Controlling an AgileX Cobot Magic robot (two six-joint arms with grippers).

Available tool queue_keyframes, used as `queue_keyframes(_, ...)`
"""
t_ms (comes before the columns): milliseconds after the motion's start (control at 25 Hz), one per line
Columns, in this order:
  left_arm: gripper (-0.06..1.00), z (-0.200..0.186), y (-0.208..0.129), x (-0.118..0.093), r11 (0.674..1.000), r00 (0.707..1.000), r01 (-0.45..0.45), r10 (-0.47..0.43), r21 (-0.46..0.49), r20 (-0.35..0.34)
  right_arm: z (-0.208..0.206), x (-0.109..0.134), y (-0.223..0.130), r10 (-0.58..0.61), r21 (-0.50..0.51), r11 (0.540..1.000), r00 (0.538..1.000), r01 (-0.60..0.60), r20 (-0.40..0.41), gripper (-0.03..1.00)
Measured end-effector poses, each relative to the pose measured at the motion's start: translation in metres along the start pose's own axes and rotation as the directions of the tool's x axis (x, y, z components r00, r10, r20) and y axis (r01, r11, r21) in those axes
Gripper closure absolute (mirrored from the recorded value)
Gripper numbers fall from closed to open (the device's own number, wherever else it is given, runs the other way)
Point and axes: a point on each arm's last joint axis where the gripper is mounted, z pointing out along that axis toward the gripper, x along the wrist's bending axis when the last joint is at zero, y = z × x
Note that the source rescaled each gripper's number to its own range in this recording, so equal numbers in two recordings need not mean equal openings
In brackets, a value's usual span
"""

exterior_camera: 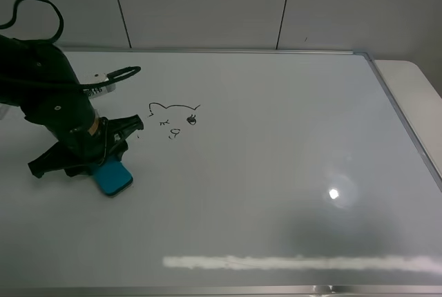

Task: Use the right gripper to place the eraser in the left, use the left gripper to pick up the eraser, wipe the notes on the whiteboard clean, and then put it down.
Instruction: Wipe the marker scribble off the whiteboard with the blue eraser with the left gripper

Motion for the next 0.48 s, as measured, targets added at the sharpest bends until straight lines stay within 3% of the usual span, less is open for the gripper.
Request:
queue_keyframes(120,0.91,-0.016,0.006,-0.001,0.99,0.989,-0.138,0.14,-0.042,0.046,0.0,0.0,0.0,0.0,0.0,1.0,1.0,0.0,0.0,-0.03)
queue_keyframes(240,0.91,-0.034,0.01,0.0,0.957,0.956,-0.276,0.284,-0.091,0.079,0.0,0.0,0.0,0.0,0.0,1.0,1.0,0.0,0.0,-0.03)
queue_keyframes(480,0.91,-0.059,0.023,-0.006,0.839,0.844,-0.53,0.536,-0.122,0.024,0.0,0.0,0.0,0.0,0.0,1.0,1.0,0.0,0.0,-0.03)
